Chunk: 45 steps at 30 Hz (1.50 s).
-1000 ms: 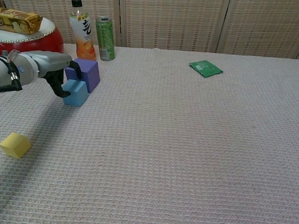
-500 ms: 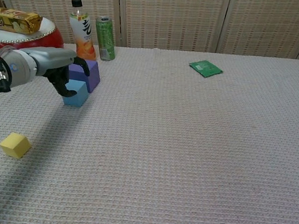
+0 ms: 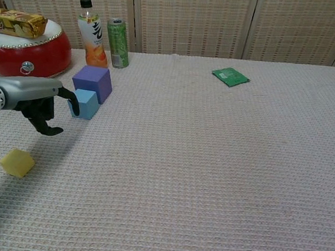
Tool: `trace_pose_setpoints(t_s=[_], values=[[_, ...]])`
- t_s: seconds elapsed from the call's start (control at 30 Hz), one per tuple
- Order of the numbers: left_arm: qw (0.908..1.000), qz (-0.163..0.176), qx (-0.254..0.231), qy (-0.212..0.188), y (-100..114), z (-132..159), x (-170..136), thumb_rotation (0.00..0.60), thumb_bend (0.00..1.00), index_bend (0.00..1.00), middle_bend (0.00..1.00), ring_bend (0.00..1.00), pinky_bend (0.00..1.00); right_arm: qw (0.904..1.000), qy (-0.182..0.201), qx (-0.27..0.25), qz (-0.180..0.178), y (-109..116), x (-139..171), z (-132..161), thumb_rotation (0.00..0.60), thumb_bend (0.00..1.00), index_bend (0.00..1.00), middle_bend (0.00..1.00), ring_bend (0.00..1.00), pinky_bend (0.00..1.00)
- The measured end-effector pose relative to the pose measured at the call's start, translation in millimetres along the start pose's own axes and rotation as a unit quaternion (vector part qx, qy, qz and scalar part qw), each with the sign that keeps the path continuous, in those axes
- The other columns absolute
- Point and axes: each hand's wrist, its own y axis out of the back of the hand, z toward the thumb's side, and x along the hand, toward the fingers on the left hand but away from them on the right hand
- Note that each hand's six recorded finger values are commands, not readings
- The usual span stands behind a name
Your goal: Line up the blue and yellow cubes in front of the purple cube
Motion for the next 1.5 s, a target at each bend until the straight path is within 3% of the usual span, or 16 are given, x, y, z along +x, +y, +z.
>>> trace_pose_setpoints(t_s=[0.2,0.8,1.5], values=[[0.9997,-0.014,-0.019,0.001,-7,-1,3,0.600,0.38,0.20,1.00,1.00,1.00,1.0000,-0.002,0.000,0.001,0,-1,-1,0.463,0.02,0.00,0.00,0.00,0.00],[0.9989,-0.039,-0.021,0.012,-17,-6,20,0.600,0.38,0.07,1.00,1.00,1.00,0.9999,-0.011,0.000,0.003,-1,-4,-4,0.462,0.02,0.00,0.00,0.00,0.00],[0.9980,-0.037,-0.042,0.030,-10,-16,35,0.600,0.38,0.09,1.00,1.00,1.00,0.9999,-0.016,-0.001,0.003,0,-5,-6,0.461,0.02,0.00,0.00,0.00,0.00]])
